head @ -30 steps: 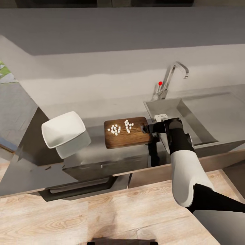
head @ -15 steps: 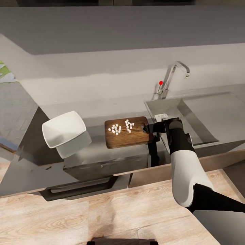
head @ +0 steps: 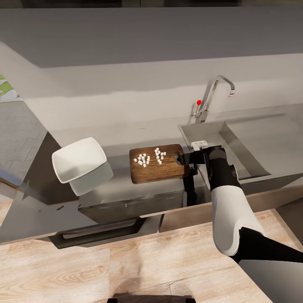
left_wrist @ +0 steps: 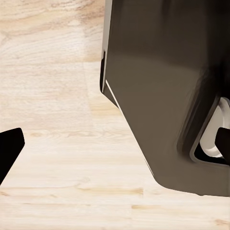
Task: In the kitchen, take the Vidalia onion out of the sink, dice it on the chopping board with the paring knife, put the diced onion into the bowl on the countertop, then place both the paring knife and the chopping board into the sink.
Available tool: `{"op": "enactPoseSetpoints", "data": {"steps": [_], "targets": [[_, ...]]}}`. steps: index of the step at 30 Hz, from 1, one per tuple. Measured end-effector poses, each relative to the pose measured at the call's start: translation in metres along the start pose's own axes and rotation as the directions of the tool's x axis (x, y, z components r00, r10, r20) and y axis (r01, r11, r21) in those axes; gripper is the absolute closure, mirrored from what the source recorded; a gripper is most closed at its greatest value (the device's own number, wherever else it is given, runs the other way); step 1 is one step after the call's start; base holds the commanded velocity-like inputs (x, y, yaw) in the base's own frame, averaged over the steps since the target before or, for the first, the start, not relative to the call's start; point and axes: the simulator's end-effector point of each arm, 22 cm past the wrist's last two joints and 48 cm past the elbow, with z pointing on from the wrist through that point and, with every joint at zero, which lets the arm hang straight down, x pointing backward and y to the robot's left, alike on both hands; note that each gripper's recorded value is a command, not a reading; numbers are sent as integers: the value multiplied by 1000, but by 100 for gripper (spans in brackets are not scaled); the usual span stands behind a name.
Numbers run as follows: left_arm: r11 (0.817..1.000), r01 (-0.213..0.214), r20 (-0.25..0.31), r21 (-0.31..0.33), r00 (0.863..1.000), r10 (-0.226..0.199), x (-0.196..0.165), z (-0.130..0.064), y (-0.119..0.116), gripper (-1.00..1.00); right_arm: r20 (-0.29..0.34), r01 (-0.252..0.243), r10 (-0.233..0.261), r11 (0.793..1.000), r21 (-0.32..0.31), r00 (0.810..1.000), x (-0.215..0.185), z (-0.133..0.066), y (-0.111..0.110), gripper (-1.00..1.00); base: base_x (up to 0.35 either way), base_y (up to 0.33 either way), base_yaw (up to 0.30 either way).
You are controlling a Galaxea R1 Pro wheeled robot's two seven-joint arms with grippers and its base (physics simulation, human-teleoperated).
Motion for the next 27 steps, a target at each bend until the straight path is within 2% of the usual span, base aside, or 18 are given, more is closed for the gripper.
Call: {"op": "enactPoseSetpoints", "data": {"steps": [27], "targets": [[1000, 0, 6, 1, 1000, 0, -3, 0, 0, -100, -5, 2, -2, 1000, -7, 1000, 1, -1, 3, 100, 0, 0, 0]]}}
